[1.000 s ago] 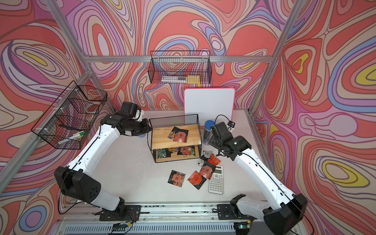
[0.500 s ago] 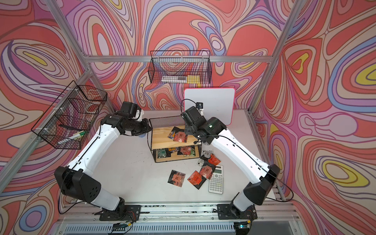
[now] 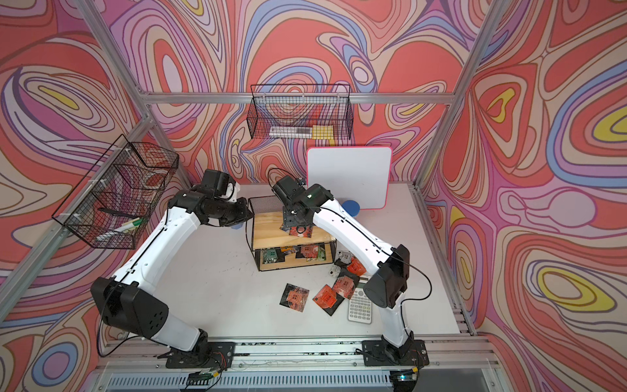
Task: Remove the tea bags from the shelf
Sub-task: Pick up the tea bag from the shelf, then place the tea bag at the center of the board, then pick up the tea bag from the shelf.
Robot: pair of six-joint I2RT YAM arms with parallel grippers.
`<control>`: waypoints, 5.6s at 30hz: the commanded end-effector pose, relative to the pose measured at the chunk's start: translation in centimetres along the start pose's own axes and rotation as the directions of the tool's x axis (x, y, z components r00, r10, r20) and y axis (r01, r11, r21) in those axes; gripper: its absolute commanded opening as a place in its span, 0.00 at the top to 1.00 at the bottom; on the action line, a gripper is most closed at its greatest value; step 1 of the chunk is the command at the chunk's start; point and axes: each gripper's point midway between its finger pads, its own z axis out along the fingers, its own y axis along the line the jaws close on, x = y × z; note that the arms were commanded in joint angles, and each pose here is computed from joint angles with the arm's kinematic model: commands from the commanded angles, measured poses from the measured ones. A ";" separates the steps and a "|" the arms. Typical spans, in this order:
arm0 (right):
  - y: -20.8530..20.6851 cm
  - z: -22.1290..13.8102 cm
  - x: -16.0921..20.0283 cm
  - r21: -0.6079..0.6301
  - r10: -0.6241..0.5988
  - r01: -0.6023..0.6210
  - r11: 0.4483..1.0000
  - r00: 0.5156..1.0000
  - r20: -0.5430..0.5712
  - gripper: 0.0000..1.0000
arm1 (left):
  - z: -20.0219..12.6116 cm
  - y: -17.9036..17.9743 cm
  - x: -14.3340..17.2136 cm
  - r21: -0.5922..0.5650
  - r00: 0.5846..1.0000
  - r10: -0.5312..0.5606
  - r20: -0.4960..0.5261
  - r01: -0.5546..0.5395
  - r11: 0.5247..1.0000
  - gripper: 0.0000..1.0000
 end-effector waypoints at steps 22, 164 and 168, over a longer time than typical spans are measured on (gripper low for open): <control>-0.1 5.0 2.9 0.094 -0.036 0.047 0.994 0.992 -0.119 0.24 | 0.4 0.7 0.0 -0.028 1.000 0.000 -0.010 -0.001 1.000 0.85; 1.6 -0.9 -1.4 -0.039 -0.122 0.127 0.991 0.987 0.105 0.09 | 0.3 0.4 -0.4 -0.023 1.000 0.000 -0.009 0.000 1.000 0.85; 2.6 1.2 -0.8 -0.035 -0.137 0.139 0.990 0.990 0.045 0.09 | 0.2 0.2 -0.5 -0.020 1.000 0.003 -0.006 -0.003 1.000 0.86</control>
